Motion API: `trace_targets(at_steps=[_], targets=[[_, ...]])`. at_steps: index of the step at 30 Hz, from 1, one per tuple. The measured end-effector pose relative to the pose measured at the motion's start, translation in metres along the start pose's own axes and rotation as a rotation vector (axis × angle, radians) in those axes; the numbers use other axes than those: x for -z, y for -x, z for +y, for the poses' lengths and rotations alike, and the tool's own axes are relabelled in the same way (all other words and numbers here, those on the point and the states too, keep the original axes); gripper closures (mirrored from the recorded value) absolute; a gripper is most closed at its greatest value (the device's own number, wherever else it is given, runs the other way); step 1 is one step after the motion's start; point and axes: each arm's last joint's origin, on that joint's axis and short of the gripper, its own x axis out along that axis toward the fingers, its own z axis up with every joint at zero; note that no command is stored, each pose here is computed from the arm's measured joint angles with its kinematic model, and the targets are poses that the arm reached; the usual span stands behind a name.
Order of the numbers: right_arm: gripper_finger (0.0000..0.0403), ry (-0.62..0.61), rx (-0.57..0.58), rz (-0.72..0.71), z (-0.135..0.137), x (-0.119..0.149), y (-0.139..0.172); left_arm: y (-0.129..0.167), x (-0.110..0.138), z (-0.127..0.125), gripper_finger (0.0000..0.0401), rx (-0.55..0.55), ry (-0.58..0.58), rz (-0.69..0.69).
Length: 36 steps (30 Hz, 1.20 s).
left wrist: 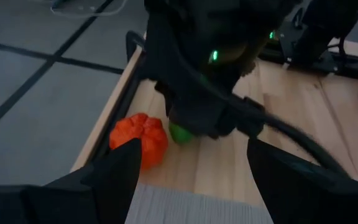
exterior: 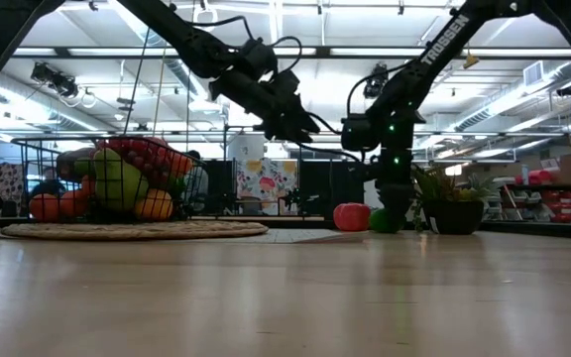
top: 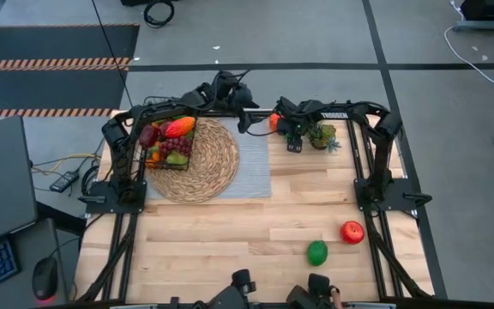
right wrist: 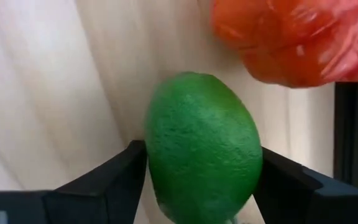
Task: Build produce basket
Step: Put the top green lime into the wire basket
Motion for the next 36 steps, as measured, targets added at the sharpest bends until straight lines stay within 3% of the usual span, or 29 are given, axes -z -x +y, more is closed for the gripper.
trace_targets(at_steps=[3, 10, 14, 20, 25, 28, 36], targets=[[0.0153, -0.024, -0.023, -0.026, 0.002, 0.0, 0.006, 0.0, 0.003, 0.0, 0.0104, 0.004, 0.014, 0.028], [0.0232, -0.028, -0.032, -0.095, 0.009, -0.004, 0.027, -0.003, 0.005, -0.01, 0.0104, 0.034, 0.035, 0.062], [0.0232, -0.036, -0.059, -0.154, 0.014, -0.005, 0.045, -0.008, 0.004, -0.024, 0.0104, 0.066, 0.0, 0.074], [0.0232, -0.038, -0.103, -0.317, 0.016, 0.004, 0.097, -0.016, 0.004, -0.048, 0.0104, 0.122, -0.149, 0.092], [0.0232, -0.04, -0.271, -0.543, 0.02, 0.009, 0.136, -0.021, -0.003, -0.065, 0.0108, 0.15, -0.255, 0.038], [0.0232, -0.029, -0.338, -0.605, 0.027, 0.008, 0.147, -0.024, -0.007, -0.076, 0.0113, 0.165, -0.32, 0.001], [0.0229, -0.001, -0.461, -0.598, 0.046, 0.004, 0.149, -0.03, -0.011, -0.097, 0.0124, 0.133, -0.41, -0.022]])
